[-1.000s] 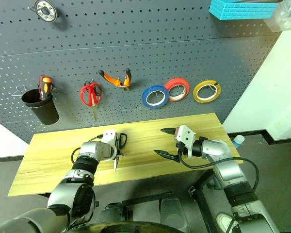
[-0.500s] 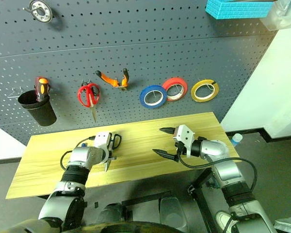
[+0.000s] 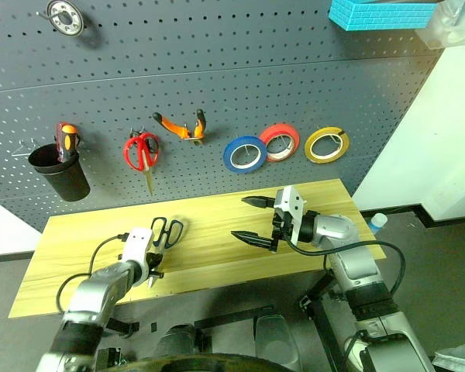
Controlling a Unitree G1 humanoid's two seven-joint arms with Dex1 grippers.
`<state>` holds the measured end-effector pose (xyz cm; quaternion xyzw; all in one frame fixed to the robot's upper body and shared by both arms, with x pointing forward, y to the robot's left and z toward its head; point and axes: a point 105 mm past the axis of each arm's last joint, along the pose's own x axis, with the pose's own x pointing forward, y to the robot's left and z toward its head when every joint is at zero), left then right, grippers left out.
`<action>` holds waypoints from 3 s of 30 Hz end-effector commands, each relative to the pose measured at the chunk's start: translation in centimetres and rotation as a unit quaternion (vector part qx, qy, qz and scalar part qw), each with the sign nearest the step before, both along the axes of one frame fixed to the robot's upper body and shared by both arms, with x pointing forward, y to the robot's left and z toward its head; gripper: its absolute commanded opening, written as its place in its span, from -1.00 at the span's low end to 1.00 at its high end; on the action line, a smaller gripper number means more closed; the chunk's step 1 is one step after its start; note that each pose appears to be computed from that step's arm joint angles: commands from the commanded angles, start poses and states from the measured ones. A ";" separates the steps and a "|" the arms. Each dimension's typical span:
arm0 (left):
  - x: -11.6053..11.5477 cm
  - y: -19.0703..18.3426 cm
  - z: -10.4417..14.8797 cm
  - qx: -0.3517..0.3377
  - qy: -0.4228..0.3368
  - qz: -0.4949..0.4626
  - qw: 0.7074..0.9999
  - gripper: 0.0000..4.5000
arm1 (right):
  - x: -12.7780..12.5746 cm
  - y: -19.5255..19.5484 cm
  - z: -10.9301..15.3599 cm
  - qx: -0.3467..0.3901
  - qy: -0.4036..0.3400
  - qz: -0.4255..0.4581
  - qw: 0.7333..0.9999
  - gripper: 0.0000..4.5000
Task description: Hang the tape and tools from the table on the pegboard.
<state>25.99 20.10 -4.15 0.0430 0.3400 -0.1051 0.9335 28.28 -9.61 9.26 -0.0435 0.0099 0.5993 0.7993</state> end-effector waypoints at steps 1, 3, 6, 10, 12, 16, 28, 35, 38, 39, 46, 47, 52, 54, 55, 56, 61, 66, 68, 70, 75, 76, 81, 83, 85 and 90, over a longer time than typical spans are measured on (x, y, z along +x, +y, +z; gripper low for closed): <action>1.5 -0.2 6.1 -0.013 -0.171 -0.051 0.984 -0.69 | 0.0 1.0 2.4 0.026 -0.035 0.019 0.999 1.00; 1.6 0.1 8.3 -0.040 -0.230 -0.050 0.971 -0.69 | 0.1 1.2 2.6 0.028 -0.039 0.023 0.999 1.00; 2.0 0.1 11.3 -0.079 -0.301 -0.055 0.949 -0.69 | 0.2 1.6 2.7 0.029 -0.043 0.027 0.998 1.00; 2.7 -0.5 14.4 -0.082 -0.369 -0.089 0.921 -0.69 | 0.3 1.9 2.8 0.030 -0.047 0.029 0.998 1.00; 3.1 -0.7 15.5 -0.081 -0.391 -0.099 0.912 -0.69 | 0.4 1.9 2.9 0.031 -0.049 0.028 0.998 1.00; 4.0 -0.7 16.7 -0.074 -0.411 -0.102 0.903 -0.69 | 0.5 1.8 3.1 0.030 -0.053 0.024 0.998 1.00; 6.4 -0.8 16.8 -0.097 -0.412 -0.091 0.901 -0.69 | -0.2 2.0 7.2 0.101 -0.036 0.055 0.993 1.00; 6.5 -1.2 16.0 -0.130 -0.397 -0.089 0.904 -0.69 | -0.5 2.1 7.1 0.089 -0.038 0.060 0.994 1.00; 6.5 -1.2 15.6 -0.133 -0.388 -0.089 0.907 -0.69 | -0.5 2.0 7.0 0.086 -0.039 0.057 0.994 1.00; 6.7 -1.2 15.3 -0.134 -0.383 -0.091 0.910 -0.69 | -0.4 2.0 6.9 0.085 -0.039 0.056 0.994 1.00; 7.8 -1.1 14.2 -0.133 -0.359 -0.085 0.920 -0.69 | -0.3 2.1 6.8 0.083 -0.043 0.052 0.994 1.00; 7.9 -1.1 14.1 -0.133 -0.356 -0.086 0.921 -0.69 | -0.3 2.1 6.8 0.082 -0.043 0.052 0.994 1.00; 8.7 -1.2 13.2 -0.130 -0.336 -0.091 0.928 -0.69 | -0.3 2.0 6.6 0.079 -0.044 0.047 0.995 1.00; 8.8 -1.3 13.1 -0.133 -0.332 -0.093 0.929 -0.69 | -0.2 2.0 6.6 0.078 -0.045 0.045 0.995 1.00; 8.8 -1.3 13.0 -0.135 -0.331 -0.095 0.929 -0.69 | -0.2 2.0 6.6 0.077 -0.046 0.044 0.995 1.00; 8.8 -1.3 12.9 -0.135 -0.327 -0.093 0.930 -0.57 | -0.2 2.0 6.5 0.077 -0.046 0.043 0.995 1.00; 8.8 -1.1 12.5 -0.121 -0.320 -0.091 0.935 0.09 | -0.3 1.9 6.4 0.075 -0.048 0.040 0.995 1.00; 7.9 -0.3 12.2 -0.116 -0.307 -0.079 0.941 0.38 | -0.2 1.9 6.2 0.068 -0.049 0.036 0.996 1.00; 7.1 0.7 11.2 -0.121 -0.271 -0.058 0.953 0.38 | 0.1 1.7 5.6 0.055 -0.052 0.025 0.997 1.00; 6.2 2.1 9.4 -0.134 -0.212 -0.021 0.968 0.38 | 0.5 1.6 4.9 0.037 -0.055 0.011 0.998 1.00; 4.4 5.9 5.1 -0.074 -0.088 0.063 0.991 0.61 | 0.7 1.8 3.9 0.023 -0.053 0.005 0.998 1.00; 4.2 6.5 4.6 -0.070 -0.071 0.077 0.992 0.75 | 0.7 1.9 3.8 0.023 -0.052 0.007 0.998 1.00; 3.9 8.2 1.8 -0.052 0.028 0.137 0.989 0.99 | 0.6 2.0 3.2 0.021 -0.048 0.011 0.999 1.00; 4.1 8.3 1.0 -0.045 0.055 0.140 0.988 0.99 | 0.5 2.0 3.1 0.020 -0.045 0.012 0.999 1.00; 4.4 8.6 0.4 -0.040 0.078 0.147 0.985 0.99 | 0.4 1.9 2.9 0.019 -0.042 0.013 0.999 1.00; 5.2 8.8 -0.6 -0.020 0.114 0.150 0.982 0.99 | -0.5 1.2 0.7 -0.035 -0.053 0.031 0.998 1.00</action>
